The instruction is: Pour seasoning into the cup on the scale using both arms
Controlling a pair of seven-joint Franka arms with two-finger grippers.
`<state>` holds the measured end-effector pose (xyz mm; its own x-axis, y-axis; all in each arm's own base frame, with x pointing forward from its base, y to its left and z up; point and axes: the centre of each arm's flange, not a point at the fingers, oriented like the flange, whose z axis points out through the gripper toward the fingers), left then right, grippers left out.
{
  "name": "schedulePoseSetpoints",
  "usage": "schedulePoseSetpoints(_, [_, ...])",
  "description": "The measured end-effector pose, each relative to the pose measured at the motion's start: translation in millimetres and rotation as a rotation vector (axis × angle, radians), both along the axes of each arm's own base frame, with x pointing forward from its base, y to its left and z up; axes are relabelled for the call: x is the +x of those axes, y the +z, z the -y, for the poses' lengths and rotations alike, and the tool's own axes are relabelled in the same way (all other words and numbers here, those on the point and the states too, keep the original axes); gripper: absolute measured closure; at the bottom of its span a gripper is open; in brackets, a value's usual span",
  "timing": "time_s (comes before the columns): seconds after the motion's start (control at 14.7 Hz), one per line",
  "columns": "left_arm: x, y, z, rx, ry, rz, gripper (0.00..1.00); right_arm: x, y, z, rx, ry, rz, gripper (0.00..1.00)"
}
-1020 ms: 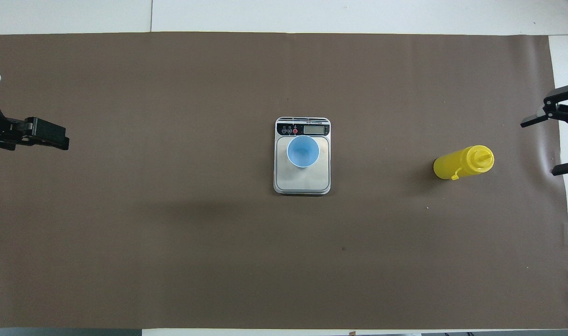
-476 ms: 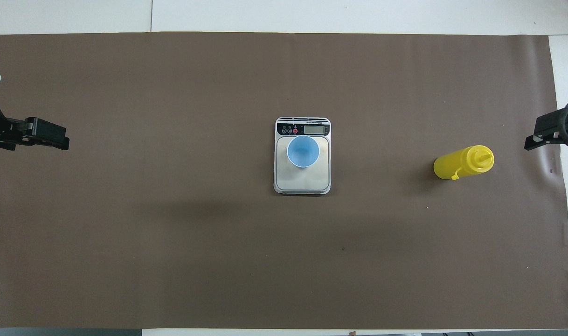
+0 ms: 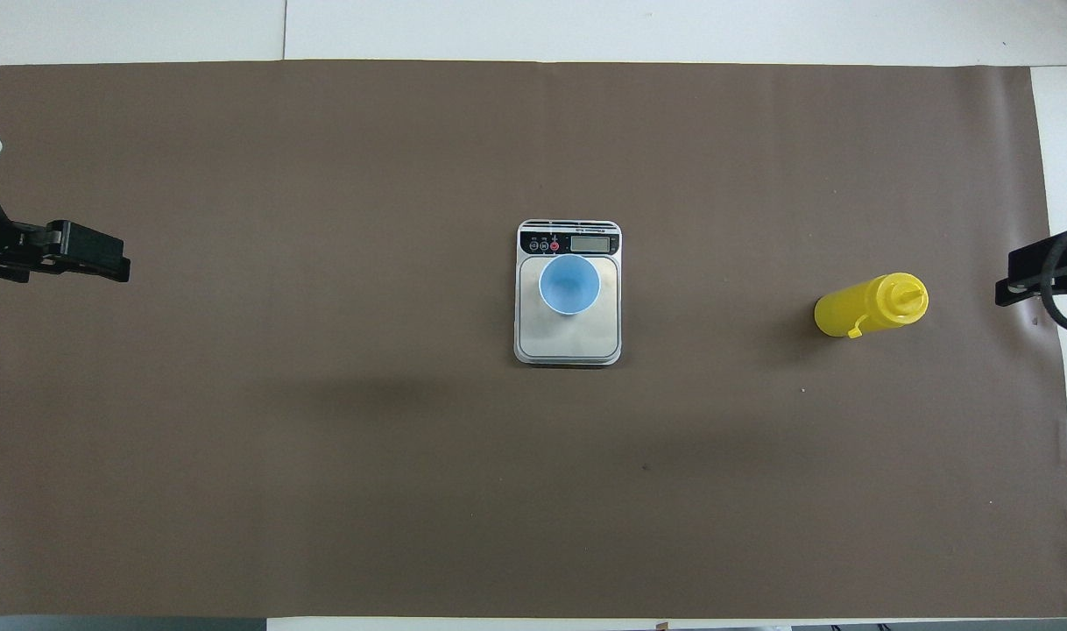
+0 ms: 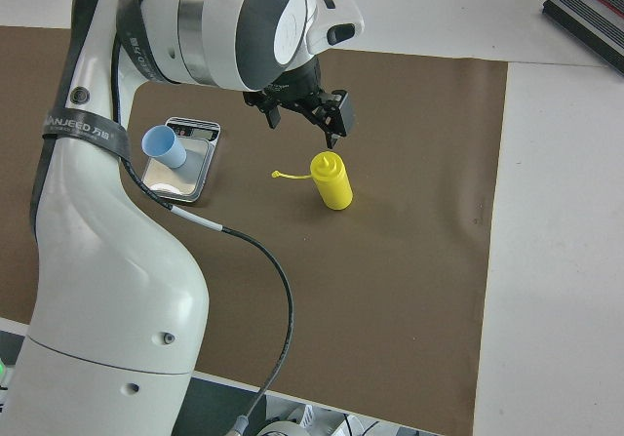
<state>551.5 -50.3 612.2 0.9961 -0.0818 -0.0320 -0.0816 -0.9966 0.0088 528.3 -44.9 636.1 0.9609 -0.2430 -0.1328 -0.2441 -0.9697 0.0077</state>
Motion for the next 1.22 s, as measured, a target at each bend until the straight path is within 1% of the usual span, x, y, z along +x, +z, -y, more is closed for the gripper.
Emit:
schedulePoseSetpoints(0.14, [0.0,0.0,0.0,0.0,0.0,0.0,0.0,1.3,0.2,-1.7,-0.001,0.005,0.011,0.0])
schedulePoseSetpoints(0.54, [0.0,0.0,0.0,0.0,0.0,0.0,0.0,2.9,-5.0,-16.0,0.001,0.031,0.001,0.0])
schedulePoseSetpoints(1.22, [0.0,0.0,0.0,0.0,0.0,0.0,0.0,3.7,-6.3,-7.7,0.0,0.017,0.0,0.0])
